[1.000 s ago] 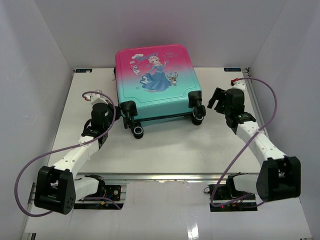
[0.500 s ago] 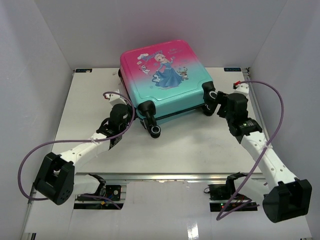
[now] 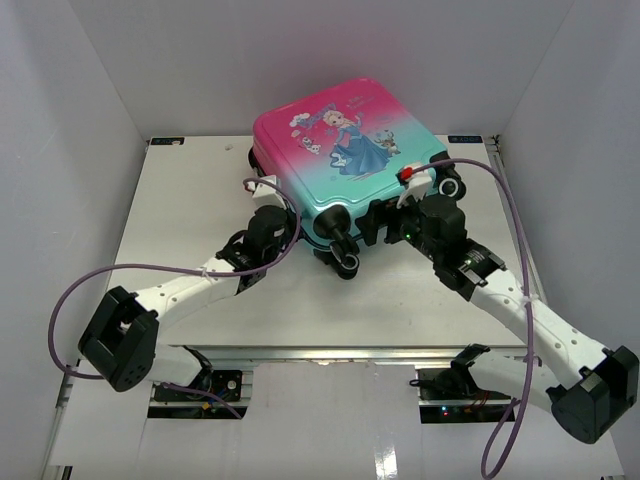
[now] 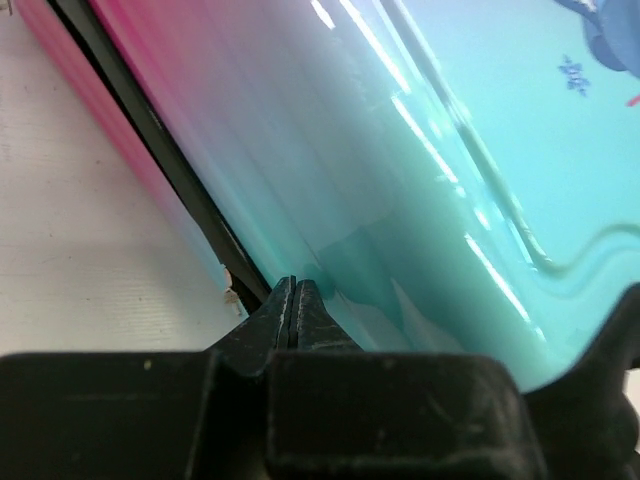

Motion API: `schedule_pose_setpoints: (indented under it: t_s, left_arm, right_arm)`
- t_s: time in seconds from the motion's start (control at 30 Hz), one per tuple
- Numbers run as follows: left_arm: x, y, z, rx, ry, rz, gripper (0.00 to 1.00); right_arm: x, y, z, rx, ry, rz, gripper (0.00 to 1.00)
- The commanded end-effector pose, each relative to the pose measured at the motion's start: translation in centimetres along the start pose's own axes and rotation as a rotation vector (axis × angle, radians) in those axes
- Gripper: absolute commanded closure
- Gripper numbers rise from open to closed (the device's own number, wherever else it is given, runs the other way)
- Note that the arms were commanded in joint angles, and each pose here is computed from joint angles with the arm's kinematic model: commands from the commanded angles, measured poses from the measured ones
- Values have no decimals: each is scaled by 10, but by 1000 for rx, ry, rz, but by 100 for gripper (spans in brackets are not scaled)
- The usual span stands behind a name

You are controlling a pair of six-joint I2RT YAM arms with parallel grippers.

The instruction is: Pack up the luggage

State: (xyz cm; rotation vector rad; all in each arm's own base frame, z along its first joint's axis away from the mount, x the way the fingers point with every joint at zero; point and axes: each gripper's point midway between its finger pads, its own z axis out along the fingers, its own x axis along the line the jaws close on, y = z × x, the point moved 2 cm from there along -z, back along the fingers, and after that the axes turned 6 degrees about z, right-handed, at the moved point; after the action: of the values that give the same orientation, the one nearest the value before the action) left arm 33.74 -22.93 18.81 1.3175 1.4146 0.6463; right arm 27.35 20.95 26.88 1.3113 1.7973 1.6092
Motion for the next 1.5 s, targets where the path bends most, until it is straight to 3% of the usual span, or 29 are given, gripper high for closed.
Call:
schedule_pose_setpoints:
  t_s: [0.0,0.17,0.3,0.43,0.57,0.63,0.83,0.93,1.17,1.47]
  left_arm:
    - [3,75,-18,-119,-60,-44,99]
    - [66,103,-17,-173,47,-89,95]
    - [106,100,-3,-158,96,-131,94]
    - [138,100,19,-151,55,-193,78]
    - [148,108,39,-133,18,-200,71]
    - [152,110,47,-133,14,-205,70]
    - [161,109,63,-133,10,-214,66]
    - [163,105,71,-119,-13,-215,66]
    - [164,105,82,-120,-35,-198,65]
    - [142,115,82,-132,-168,-175,63]
  right_arm:
    - [40,1,14,12,178,-86,6]
    - [58,-21,28,61,219,-125,4]
    - [66,-41,39,114,213,-175,4]
    - [70,-68,52,187,177,-222,4]
    - [57,-87,64,238,92,-264,7]
    - [51,-90,67,247,57,-278,13]
    - [16,-64,59,169,-158,-357,73]
    - [13,-34,50,76,-194,-387,88]
    - [-19,-5,33,-13,-267,-360,92]
    - [-85,-32,10,-22,-361,-231,91]
